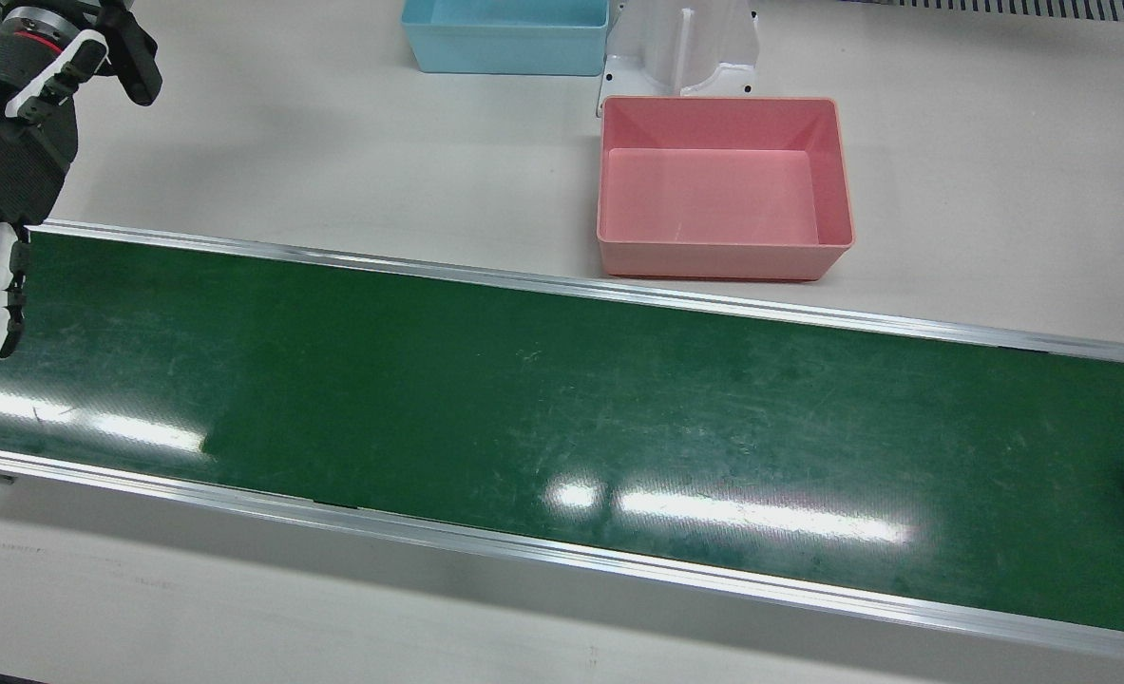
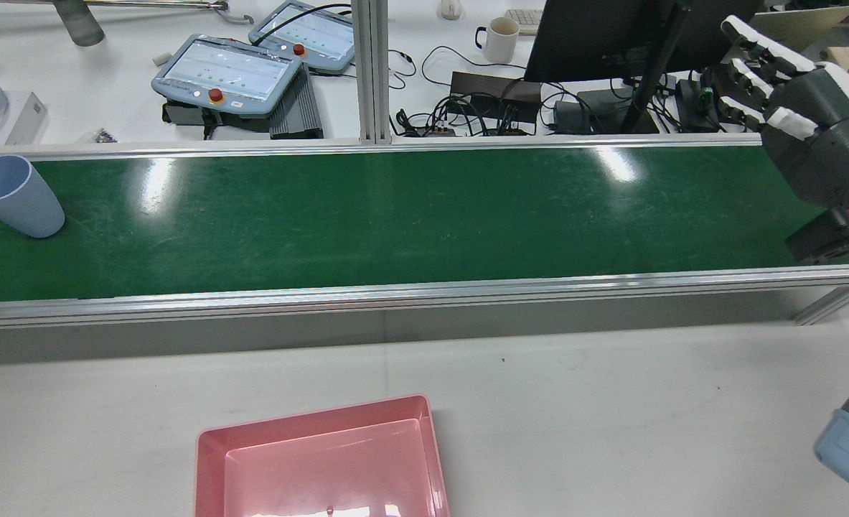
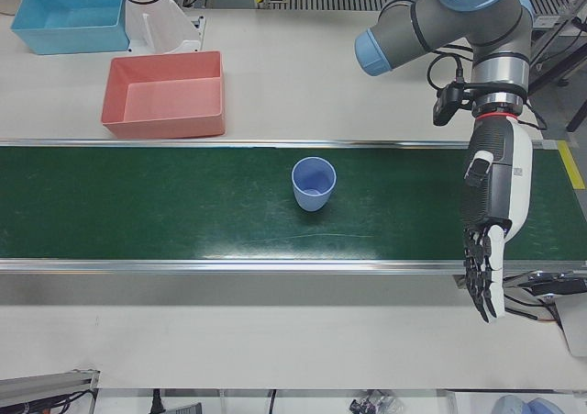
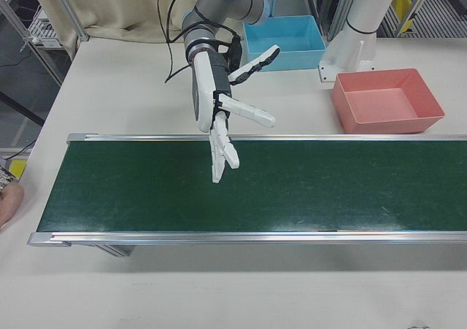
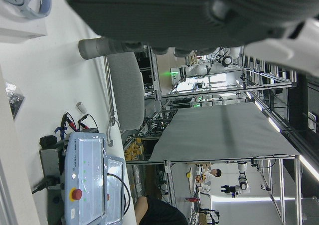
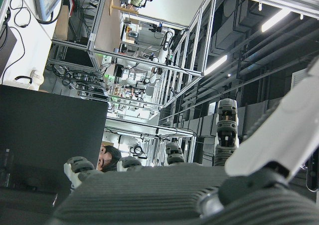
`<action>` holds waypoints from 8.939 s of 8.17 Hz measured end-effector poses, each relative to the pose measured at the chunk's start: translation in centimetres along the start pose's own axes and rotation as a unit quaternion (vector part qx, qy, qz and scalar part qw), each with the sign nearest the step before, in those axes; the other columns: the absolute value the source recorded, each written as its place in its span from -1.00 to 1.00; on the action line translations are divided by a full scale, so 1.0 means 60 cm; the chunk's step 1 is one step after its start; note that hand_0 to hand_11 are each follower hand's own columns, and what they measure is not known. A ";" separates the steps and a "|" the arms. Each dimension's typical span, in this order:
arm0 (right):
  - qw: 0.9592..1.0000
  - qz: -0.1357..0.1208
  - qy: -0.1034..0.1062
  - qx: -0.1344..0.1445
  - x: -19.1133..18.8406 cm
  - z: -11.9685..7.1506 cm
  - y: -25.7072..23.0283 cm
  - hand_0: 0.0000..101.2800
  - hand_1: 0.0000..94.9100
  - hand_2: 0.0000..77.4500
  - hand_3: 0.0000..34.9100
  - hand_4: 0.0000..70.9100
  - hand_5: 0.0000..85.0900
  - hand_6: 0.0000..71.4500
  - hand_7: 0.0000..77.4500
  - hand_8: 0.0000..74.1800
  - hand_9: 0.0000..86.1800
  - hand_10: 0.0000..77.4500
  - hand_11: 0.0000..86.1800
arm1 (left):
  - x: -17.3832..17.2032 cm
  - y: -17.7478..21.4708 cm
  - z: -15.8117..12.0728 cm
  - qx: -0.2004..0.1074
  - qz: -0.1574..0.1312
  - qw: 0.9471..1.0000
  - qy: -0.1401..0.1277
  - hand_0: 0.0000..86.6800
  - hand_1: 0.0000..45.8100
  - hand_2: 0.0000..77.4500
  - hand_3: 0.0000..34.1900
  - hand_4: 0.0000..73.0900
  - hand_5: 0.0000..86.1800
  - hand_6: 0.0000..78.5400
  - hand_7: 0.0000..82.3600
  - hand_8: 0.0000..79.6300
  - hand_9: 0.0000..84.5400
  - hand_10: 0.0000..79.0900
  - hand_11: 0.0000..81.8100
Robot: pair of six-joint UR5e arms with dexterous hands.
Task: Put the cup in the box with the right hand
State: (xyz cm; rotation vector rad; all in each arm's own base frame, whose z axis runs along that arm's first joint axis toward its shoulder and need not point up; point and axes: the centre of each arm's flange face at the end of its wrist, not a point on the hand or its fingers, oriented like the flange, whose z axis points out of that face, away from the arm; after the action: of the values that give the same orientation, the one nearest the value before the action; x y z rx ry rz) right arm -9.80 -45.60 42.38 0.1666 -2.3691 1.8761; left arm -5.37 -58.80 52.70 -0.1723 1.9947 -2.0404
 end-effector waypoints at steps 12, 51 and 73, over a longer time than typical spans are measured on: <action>1.000 0.001 0.000 0.000 0.000 0.000 0.000 -0.07 -0.99 -0.99 -0.77 -0.22 -0.94 -0.83 -0.23 -0.93 -0.77 -0.82 -0.76 | 0.000 0.000 0.000 0.000 0.000 1.000 0.000 -1.00 -0.98 -0.99 -1.00 -1.00 -1.00 -1.00 -1.00 -1.00 -0.99 -1.00 -1.00; 1.000 0.001 0.002 -0.001 0.003 -0.001 0.002 -0.08 -0.99 -0.99 -0.25 -0.26 -0.95 -0.88 -0.27 -0.88 -0.73 -0.80 -0.73 | 0.000 0.000 0.000 0.000 0.000 1.000 0.000 -1.00 -0.98 -0.99 -1.00 -1.00 -1.00 -1.00 -1.00 -1.00 -0.99 -1.00 -1.00; 1.000 0.004 0.004 -0.002 0.007 -0.001 0.004 -0.08 -0.99 -0.99 -1.00 0.22 -0.92 -0.68 0.24 -0.78 -0.58 -0.54 -0.38 | 0.000 0.000 0.000 0.000 0.000 1.000 0.000 -1.00 -0.98 -0.99 -1.00 -1.00 -1.00 -1.00 -1.00 -1.00 -0.99 -1.00 -1.00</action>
State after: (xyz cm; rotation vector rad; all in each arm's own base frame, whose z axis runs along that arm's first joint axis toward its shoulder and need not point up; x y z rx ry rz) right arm -10.28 -45.47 42.21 0.1510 -2.3720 1.8717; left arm -5.37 -58.79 52.72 -0.1725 1.9945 -2.0408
